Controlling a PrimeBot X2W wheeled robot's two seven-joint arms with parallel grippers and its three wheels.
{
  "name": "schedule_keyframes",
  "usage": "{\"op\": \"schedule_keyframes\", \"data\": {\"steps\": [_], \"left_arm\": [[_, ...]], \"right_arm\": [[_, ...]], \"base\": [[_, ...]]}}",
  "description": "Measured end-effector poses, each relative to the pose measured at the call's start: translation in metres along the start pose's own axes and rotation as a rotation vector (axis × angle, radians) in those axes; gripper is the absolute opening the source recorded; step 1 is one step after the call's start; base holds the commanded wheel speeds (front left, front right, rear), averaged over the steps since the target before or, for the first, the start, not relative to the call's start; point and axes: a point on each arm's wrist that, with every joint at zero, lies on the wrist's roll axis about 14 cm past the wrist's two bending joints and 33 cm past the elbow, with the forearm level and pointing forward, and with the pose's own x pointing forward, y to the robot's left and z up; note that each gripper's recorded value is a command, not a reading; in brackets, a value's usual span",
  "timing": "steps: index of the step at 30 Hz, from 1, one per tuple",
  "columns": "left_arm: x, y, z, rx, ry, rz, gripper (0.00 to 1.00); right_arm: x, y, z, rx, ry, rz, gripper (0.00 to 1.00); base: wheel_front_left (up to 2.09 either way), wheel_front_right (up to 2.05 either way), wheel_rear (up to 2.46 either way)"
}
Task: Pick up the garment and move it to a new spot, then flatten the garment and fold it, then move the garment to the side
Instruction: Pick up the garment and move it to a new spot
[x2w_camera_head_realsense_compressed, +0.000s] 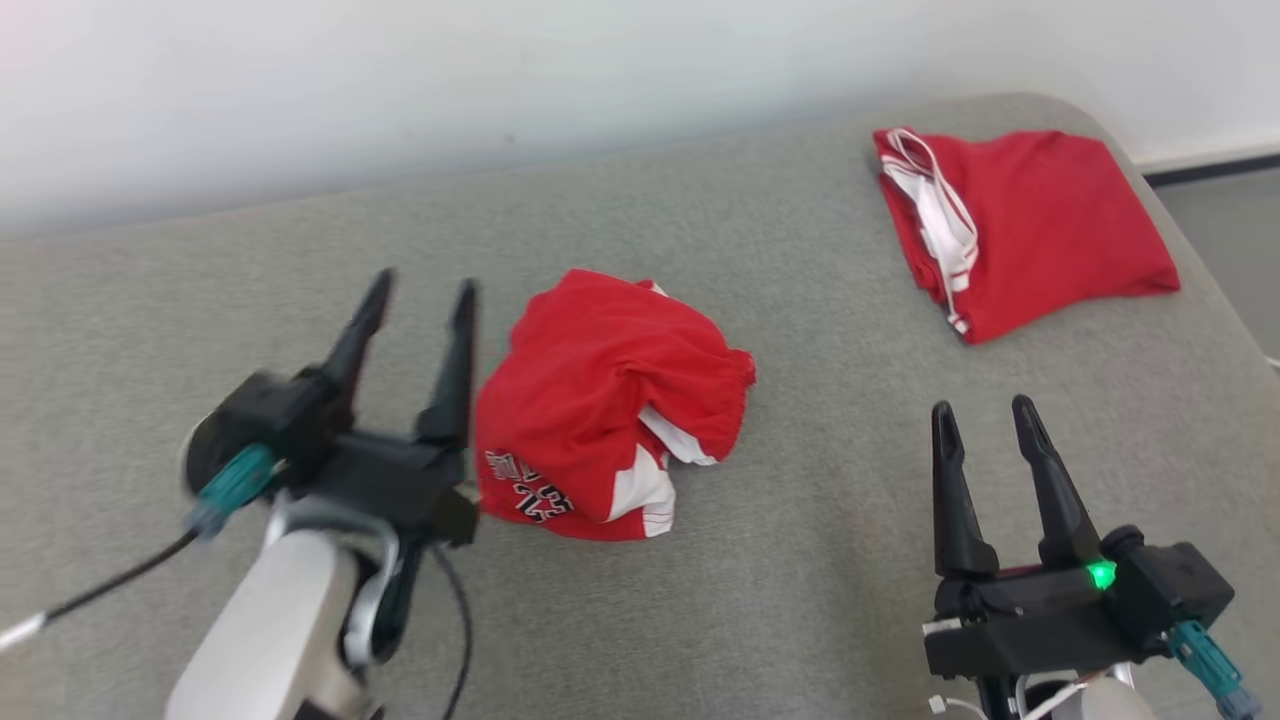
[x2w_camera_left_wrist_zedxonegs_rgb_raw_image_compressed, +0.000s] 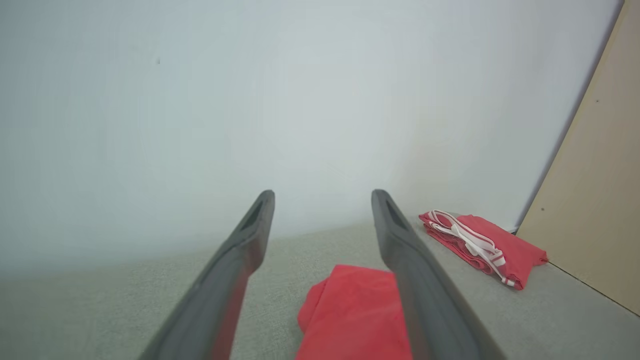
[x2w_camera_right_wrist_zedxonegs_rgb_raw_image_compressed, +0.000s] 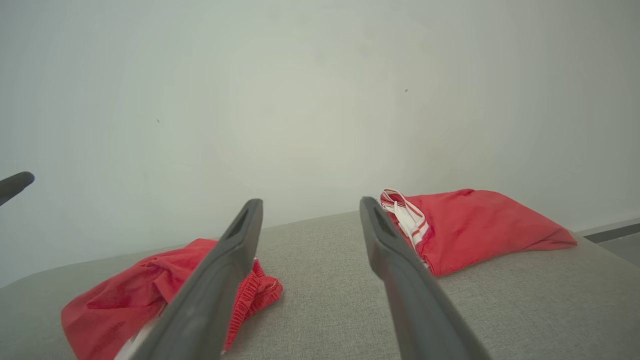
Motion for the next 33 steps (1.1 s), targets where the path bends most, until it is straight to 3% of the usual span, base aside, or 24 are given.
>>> {"op": "schedule_keyframes", "data": {"steps": [8, 15, 26, 33], "left_arm": [[-0.06, 0.061, 0.017, 0.105, -0.026, 0.194, 1.0], [-0.119, 0.084, 0.024, 0.178, -0.032, 0.34, 1.0], [-0.188, 0.093, 0.025, 0.156, -0.052, 0.517, 1.0], [-0.205, 0.085, 0.016, 0.175, -0.023, 0.517, 1.0]], "right_arm": [[-0.003, 0.014, 0.001, 0.01, -0.005, 0.038, 1.0], [-0.004, 0.023, 0.001, 0.02, -0.005, 0.065, 1.0], [-0.016, 0.033, -0.011, 0.059, 0.039, 0.087, 1.0], [-0.027, 0.035, -0.019, 0.073, 0.068, 0.089, 1.0]], "base": [[0.0, 0.0, 0.0], [0.0, 0.0, 0.0], [0.0, 0.0, 0.0], [0.0, 0.0, 0.0]]}}
